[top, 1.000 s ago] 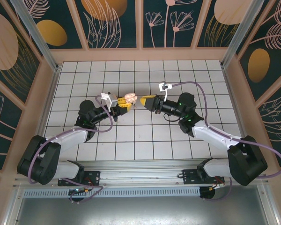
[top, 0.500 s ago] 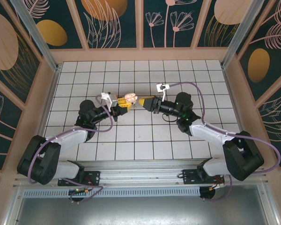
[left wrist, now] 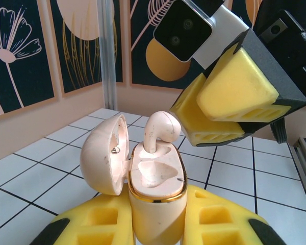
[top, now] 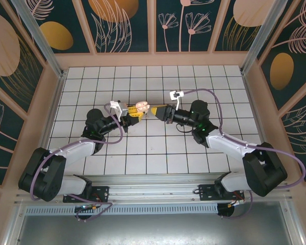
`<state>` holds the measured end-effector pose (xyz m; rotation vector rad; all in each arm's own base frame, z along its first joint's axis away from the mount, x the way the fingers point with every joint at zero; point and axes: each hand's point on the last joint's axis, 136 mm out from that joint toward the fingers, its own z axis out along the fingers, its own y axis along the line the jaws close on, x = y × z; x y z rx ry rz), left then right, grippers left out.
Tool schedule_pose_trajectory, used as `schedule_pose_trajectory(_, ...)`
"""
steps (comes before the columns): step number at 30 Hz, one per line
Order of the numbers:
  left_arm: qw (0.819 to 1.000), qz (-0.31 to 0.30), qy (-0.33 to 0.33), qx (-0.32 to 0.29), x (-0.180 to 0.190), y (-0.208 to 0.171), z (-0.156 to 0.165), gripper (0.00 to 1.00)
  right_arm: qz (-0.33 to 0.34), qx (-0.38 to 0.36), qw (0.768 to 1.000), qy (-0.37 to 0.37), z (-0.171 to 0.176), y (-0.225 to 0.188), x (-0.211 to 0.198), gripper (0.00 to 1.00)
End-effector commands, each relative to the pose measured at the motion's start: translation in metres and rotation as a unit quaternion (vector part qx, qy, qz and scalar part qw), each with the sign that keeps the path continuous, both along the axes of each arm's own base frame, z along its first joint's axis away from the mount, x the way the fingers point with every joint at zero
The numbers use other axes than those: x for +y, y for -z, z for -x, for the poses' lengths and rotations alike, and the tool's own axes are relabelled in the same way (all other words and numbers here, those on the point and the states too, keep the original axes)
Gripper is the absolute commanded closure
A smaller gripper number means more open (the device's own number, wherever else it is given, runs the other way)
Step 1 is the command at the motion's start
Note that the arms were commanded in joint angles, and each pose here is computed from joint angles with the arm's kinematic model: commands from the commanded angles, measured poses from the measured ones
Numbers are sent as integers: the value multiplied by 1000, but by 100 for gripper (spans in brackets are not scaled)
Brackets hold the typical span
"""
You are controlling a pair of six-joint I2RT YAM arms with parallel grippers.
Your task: Insert the wireless bluetooth earbuds into the charging case
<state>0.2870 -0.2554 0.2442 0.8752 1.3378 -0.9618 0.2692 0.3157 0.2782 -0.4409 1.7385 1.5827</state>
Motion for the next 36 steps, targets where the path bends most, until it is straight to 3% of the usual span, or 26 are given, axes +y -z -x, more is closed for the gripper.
schedule_pose_trajectory(1, 999, 11, 7, -37, -2, -22, 3, 90, -8, -27, 1000, -12, 1, -15, 7, 78)
schedule_pose_trajectory(17, 999, 14, 9, -41, -2, -26, 4, 90, -11, -35, 999, -33, 1, -21, 22, 88)
schedule_pose_trajectory(36, 999, 10, 9, -40, -3, -24, 4, 90, -3, -32, 999, -18, -1, -18, 27, 87)
